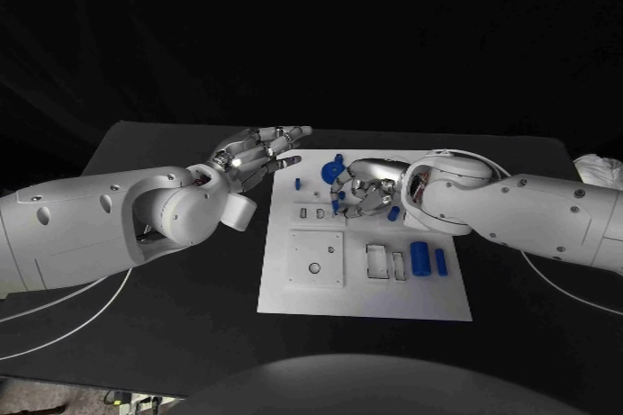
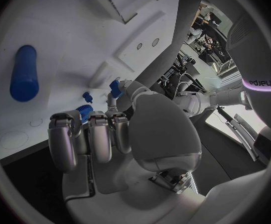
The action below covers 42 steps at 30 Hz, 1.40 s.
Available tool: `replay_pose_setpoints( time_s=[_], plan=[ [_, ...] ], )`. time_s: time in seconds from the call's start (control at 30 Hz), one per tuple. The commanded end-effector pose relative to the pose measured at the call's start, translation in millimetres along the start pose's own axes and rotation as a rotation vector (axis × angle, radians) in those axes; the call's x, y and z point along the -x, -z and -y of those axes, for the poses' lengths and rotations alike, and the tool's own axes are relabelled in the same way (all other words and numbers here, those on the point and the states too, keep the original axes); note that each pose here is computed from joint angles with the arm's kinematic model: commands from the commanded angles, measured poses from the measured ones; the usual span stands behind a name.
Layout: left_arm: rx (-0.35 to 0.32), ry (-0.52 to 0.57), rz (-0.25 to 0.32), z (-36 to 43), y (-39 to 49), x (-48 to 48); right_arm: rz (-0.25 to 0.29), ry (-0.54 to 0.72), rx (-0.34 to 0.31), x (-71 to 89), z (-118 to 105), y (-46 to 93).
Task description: Assemble the parts on the task board
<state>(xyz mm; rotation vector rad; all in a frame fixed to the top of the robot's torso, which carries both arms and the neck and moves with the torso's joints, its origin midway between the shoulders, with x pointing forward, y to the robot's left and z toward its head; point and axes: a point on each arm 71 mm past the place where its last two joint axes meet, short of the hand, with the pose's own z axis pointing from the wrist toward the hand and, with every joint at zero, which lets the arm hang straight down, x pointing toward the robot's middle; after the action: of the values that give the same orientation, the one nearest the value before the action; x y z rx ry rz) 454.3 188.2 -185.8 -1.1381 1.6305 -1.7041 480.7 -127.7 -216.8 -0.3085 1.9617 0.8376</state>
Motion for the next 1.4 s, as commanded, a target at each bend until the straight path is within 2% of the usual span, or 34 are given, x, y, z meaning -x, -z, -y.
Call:
replay_pose_setpoints(
  time_s=[0.03,0.4,1.4],
  plan=[
    [-0.008,0.005,-0.022,0.7,-0.5,-2.7,-0.014,0.037,-0.024,-2.1,2.0,-0.7],
    [-0.005,0.006,-0.028,0.1,-1.5,-3.5,0.013,0.039,-0.033,-4.7,6.5,-0.7],
    [0.016,0.01,-0.033,-2.5,-1.4,-3.8,-0.011,0.041,-0.037,-7.1,10.5,-2.3]
  ],
)
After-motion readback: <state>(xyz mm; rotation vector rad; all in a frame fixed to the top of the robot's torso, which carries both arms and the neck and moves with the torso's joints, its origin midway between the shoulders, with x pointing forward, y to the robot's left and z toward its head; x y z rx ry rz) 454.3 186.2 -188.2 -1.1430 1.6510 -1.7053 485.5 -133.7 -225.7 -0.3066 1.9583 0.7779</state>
